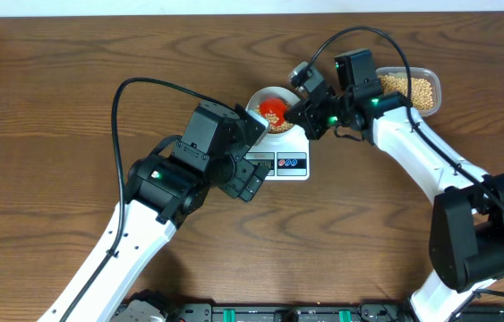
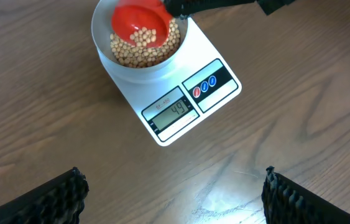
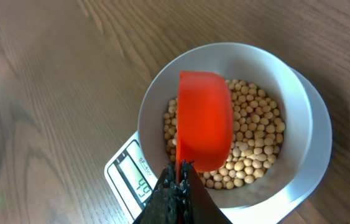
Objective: Scoop item into bowl and weigh 50g on scale
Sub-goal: 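Hold the scoop above the bowl while the scale reading settles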
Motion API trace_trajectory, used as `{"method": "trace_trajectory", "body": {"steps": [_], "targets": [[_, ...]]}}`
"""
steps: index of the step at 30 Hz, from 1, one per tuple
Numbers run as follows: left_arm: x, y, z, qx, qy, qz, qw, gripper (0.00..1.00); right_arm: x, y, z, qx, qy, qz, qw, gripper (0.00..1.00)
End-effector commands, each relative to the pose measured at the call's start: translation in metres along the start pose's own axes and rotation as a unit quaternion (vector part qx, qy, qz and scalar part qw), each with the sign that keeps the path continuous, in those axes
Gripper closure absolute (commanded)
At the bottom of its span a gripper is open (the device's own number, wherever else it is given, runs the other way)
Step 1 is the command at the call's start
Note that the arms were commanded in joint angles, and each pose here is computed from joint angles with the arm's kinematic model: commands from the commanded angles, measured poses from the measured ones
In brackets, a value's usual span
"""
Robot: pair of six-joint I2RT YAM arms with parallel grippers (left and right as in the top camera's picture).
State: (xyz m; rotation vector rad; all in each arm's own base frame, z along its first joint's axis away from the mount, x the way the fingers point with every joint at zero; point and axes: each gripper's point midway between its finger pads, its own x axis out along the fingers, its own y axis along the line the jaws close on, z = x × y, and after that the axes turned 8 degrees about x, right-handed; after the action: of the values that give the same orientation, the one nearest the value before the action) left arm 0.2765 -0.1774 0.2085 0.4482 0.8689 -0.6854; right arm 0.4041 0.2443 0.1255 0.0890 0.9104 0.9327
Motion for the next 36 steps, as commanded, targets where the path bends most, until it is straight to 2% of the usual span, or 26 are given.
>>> {"method": "trace_trajectory", "body": {"steps": [1,36], "targets": [[0.0002,-0.0012,0.0018,0.008,-0.001,-0.006,1.0,0.08,-0.0018,0.0019,0.0006,0.023,-0.008,0.034,0.999,0.99],[0.0002,-0.0012,0.0018,0.008,-0.001,-0.006,1.0,0.08,-0.006,-0.0035,0.0031,0.03,-0.015,0.034,0.999,0.99]]}}
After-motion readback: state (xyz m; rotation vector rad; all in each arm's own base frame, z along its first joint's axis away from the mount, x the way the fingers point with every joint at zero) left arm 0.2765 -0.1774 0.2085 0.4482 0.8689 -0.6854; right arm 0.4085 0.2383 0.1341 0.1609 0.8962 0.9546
